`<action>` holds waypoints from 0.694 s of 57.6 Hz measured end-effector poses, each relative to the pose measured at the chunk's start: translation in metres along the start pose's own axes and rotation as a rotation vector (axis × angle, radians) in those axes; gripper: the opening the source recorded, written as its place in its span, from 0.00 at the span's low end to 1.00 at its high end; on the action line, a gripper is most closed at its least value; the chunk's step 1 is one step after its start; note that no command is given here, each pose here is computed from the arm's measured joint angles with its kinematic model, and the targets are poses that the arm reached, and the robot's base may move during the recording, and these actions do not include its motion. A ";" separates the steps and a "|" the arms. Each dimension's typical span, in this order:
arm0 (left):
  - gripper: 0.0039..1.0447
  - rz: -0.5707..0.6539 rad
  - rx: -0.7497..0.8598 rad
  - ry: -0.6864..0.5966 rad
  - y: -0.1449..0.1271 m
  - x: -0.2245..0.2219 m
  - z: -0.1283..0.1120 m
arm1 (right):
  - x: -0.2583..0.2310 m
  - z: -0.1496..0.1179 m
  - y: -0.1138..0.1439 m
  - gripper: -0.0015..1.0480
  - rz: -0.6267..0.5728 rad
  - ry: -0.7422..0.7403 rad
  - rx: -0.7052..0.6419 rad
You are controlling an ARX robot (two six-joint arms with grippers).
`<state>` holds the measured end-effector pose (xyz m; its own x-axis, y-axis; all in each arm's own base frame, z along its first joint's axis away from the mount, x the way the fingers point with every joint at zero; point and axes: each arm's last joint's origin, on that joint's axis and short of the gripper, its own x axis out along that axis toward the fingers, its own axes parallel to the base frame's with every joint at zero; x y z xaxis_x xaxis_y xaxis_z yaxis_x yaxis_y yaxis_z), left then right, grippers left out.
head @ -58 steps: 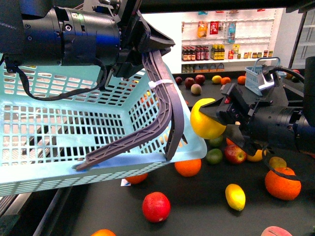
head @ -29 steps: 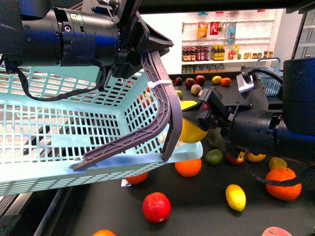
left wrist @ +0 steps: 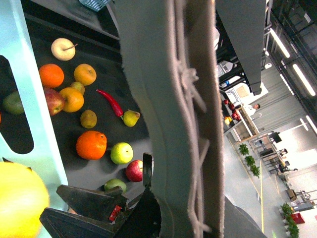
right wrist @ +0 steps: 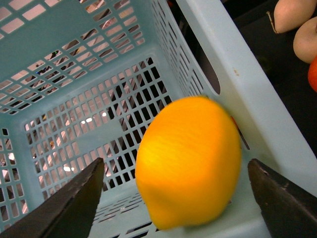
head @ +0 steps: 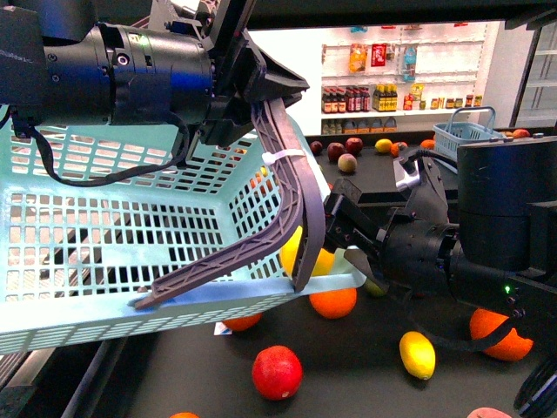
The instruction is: Pick lemon from shelf
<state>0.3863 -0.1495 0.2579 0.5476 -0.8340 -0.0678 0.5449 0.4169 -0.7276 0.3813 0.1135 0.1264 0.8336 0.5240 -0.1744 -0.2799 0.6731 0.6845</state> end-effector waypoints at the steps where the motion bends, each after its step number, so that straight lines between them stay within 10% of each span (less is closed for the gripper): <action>1: 0.08 0.000 0.000 0.000 0.000 0.000 0.000 | 0.000 0.000 0.000 0.91 0.001 -0.002 -0.001; 26: 0.08 0.004 -0.007 -0.004 0.000 0.000 0.000 | -0.016 0.066 -0.071 0.93 -0.271 -0.282 -0.091; 40: 0.08 -0.001 -0.007 0.001 0.000 0.000 0.000 | 0.007 0.014 -0.140 0.93 -0.482 -0.108 -0.328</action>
<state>0.3864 -0.1494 0.2578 0.5469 -0.8344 -0.0677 0.5405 0.4138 -0.7326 0.4331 0.0159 0.0391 0.9421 0.0747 -0.3268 0.0242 0.9572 0.2886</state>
